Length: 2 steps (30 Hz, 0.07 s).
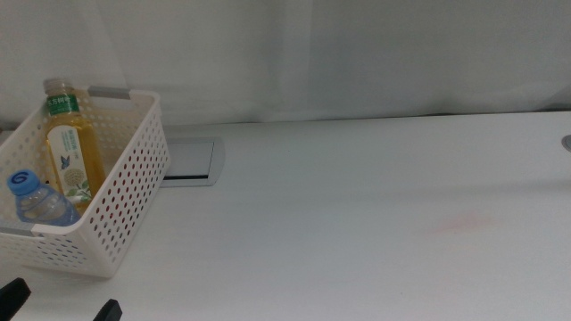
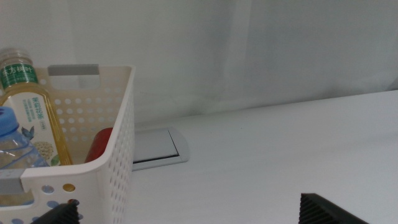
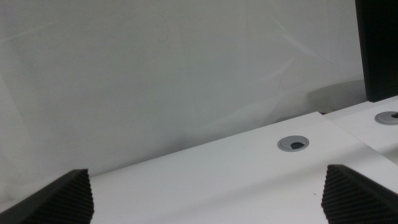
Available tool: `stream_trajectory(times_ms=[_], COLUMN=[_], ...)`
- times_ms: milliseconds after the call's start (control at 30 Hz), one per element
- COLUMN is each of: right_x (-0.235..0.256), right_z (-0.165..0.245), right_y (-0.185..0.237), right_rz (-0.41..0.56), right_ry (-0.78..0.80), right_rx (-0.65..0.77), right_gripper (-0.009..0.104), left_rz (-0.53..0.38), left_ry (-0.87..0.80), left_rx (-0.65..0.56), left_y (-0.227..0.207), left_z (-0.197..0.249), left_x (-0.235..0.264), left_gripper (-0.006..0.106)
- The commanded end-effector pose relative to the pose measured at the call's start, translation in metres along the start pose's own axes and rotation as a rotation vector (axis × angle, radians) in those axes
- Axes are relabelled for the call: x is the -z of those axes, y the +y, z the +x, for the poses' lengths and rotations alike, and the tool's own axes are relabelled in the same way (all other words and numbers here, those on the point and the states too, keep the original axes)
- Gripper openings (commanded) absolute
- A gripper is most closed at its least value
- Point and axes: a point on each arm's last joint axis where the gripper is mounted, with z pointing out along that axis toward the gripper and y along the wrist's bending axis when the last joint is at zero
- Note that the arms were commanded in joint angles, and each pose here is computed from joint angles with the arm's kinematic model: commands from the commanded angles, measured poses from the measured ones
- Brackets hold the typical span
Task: Use arms to grab the bottles and put them into the dustbin to the left of the table.
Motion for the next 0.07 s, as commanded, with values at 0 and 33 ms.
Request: stream_trajectory(times_ms=[0, 33], right_x=[0.0028, 0.0028], right_z=[0.0005, 0.0005], right_y=[-0.0005, -0.0005], right_rz=[0.004, 0.004], right_ry=[-0.025, -0.025], right_rx=[0.003, 0.003], right_gripper=[0.103, 0.103], left_rz=[0.011, 0.011], left_ry=[0.038, 0.038], left_rx=[0.016, 0.016], left_y=[-0.0005, -0.0005], left_z=[0.0133, 0.0133], left_x=[-0.0019, -0.0019], left_gripper=[0.093, 0.093])
